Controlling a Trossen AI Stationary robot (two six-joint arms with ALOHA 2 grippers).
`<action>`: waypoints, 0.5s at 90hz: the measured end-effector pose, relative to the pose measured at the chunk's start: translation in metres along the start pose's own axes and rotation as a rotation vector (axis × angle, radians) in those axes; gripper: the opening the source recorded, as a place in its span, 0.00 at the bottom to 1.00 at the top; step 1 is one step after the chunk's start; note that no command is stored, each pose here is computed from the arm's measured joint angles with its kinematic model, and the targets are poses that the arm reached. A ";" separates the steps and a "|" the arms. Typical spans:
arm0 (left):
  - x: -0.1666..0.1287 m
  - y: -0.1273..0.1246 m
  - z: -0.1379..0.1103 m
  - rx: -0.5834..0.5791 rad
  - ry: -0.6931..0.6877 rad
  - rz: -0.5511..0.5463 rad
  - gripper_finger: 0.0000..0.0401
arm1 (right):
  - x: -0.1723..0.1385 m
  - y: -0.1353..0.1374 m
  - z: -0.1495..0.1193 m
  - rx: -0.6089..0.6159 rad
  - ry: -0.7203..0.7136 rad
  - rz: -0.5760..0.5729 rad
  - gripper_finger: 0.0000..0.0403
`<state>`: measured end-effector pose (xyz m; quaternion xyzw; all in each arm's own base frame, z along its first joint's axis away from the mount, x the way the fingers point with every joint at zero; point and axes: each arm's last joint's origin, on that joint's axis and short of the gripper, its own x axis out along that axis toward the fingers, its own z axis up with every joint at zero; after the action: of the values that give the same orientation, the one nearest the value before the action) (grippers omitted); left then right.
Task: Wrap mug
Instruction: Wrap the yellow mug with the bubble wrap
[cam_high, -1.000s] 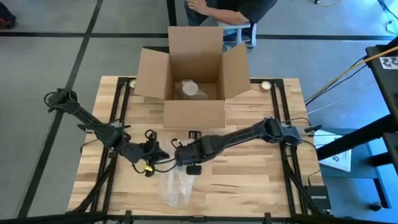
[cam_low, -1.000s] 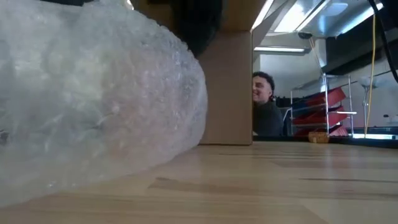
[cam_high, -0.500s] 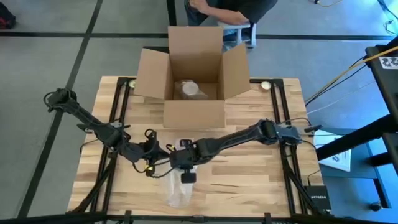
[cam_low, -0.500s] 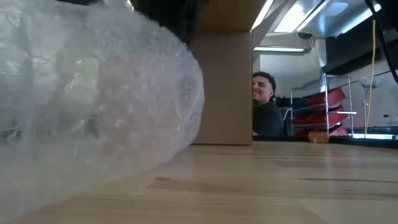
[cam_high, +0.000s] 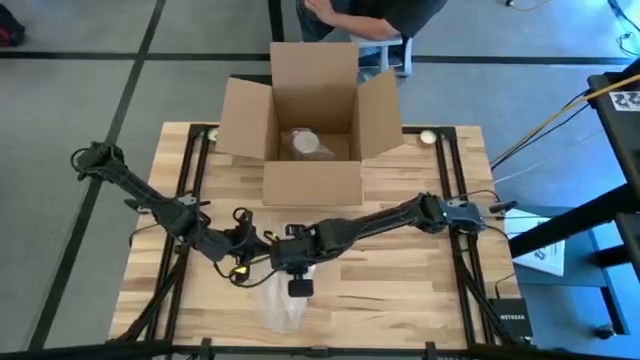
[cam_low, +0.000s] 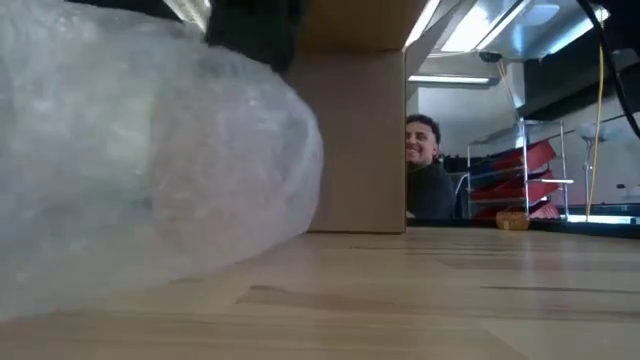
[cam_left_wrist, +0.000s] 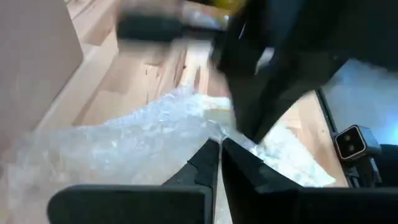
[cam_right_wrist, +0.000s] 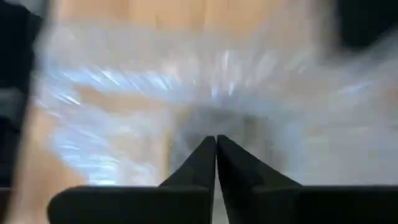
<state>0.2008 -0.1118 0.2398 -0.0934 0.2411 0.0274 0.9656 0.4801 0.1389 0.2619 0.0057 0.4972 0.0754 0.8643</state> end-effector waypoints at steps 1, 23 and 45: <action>0.000 0.000 0.000 0.000 0.001 0.000 0.00 | -0.002 0.000 0.000 0.000 0.004 -0.003 0.00; 0.000 0.000 -0.001 0.007 0.013 0.003 0.00 | -0.025 -0.029 -0.018 0.047 0.168 -0.284 0.00; 0.000 0.001 -0.002 0.011 0.025 -0.002 0.00 | 0.013 -0.048 -0.023 0.062 0.121 -0.256 0.00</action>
<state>0.1995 -0.1116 0.2376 -0.0885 0.2535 0.0241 0.9630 0.4731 0.0915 0.2347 -0.0357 0.5472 -0.0504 0.8347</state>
